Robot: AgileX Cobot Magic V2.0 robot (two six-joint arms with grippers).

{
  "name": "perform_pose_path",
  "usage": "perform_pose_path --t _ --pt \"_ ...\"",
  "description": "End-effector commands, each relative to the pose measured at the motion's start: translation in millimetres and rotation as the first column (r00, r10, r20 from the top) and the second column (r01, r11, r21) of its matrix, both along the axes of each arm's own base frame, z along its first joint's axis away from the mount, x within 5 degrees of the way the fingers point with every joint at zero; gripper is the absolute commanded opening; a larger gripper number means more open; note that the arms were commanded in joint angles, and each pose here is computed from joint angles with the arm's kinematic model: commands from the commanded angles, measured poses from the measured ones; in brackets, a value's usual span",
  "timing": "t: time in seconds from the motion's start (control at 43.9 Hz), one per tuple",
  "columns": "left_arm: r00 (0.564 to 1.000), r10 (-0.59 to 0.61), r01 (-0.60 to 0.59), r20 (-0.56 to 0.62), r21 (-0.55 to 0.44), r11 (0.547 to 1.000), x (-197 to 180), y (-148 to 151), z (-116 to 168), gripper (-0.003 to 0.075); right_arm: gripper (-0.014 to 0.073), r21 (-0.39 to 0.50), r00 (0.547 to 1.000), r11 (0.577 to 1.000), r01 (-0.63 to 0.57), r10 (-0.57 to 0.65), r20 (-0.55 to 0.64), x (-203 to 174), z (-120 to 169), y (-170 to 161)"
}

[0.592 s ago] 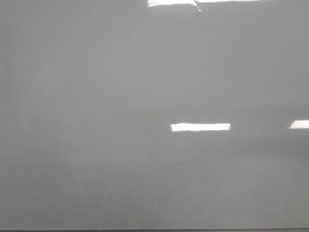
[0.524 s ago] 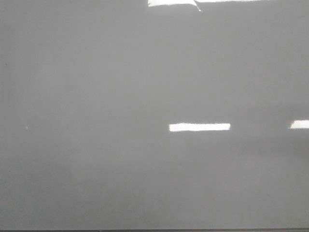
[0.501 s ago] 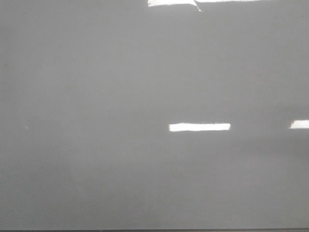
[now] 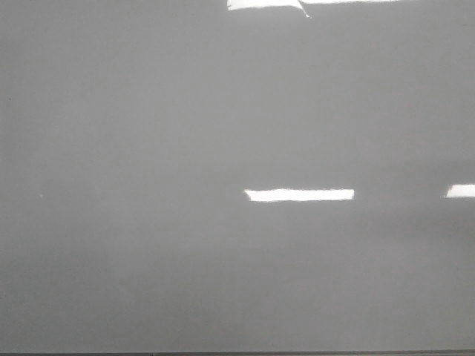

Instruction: Write number 6 on whiteboard

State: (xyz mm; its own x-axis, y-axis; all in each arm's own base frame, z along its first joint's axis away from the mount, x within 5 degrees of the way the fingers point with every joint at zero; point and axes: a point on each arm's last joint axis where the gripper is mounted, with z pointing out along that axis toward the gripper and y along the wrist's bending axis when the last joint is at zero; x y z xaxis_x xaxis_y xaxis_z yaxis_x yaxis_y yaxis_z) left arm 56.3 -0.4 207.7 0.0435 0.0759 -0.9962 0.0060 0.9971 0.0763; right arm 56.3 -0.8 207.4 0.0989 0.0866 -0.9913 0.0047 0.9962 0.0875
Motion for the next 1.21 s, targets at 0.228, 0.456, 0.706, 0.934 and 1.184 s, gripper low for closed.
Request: perform_pose_path --t 0.228,0.456,0.706,0.934,1.184 --pt "0.994 -0.008 0.009 0.111 -0.015 1.000 -2.0 -0.5 8.7 -0.0020 -0.0068 -0.005 0.994 1.000 0.003 -0.003 0.109 -3.1 10.1 -0.1" --pt "0.970 -0.009 0.019 0.244 -0.037 0.999 -5.7 -0.5 26.0 -0.0020 -0.0068 -0.005 0.994 1.000 0.002 -0.002 0.111 -6.2 24.6 0.0" --pt "0.960 -0.007 0.028 0.278 -0.069 0.997 -20.1 0.0 75.9 -0.0020 -0.0066 -0.018 0.997 1.000 0.000 0.002 0.075 -22.5 73.1 0.6" --pt "0.971 -0.007 0.021 0.239 -0.054 0.998 -37.0 0.2 139.3 -0.0020 -0.0066 -0.085 1.000 0.996 0.001 -0.001 -0.004 -30.0 125.9 1.1" --pt "0.992 -0.007 0.014 0.130 -0.055 0.998 -31.2 0.1 192.7 -0.0020 -0.0066 0.008 0.985 0.996 -0.087 0.088 -0.147 -19.2 194.0 8.1"
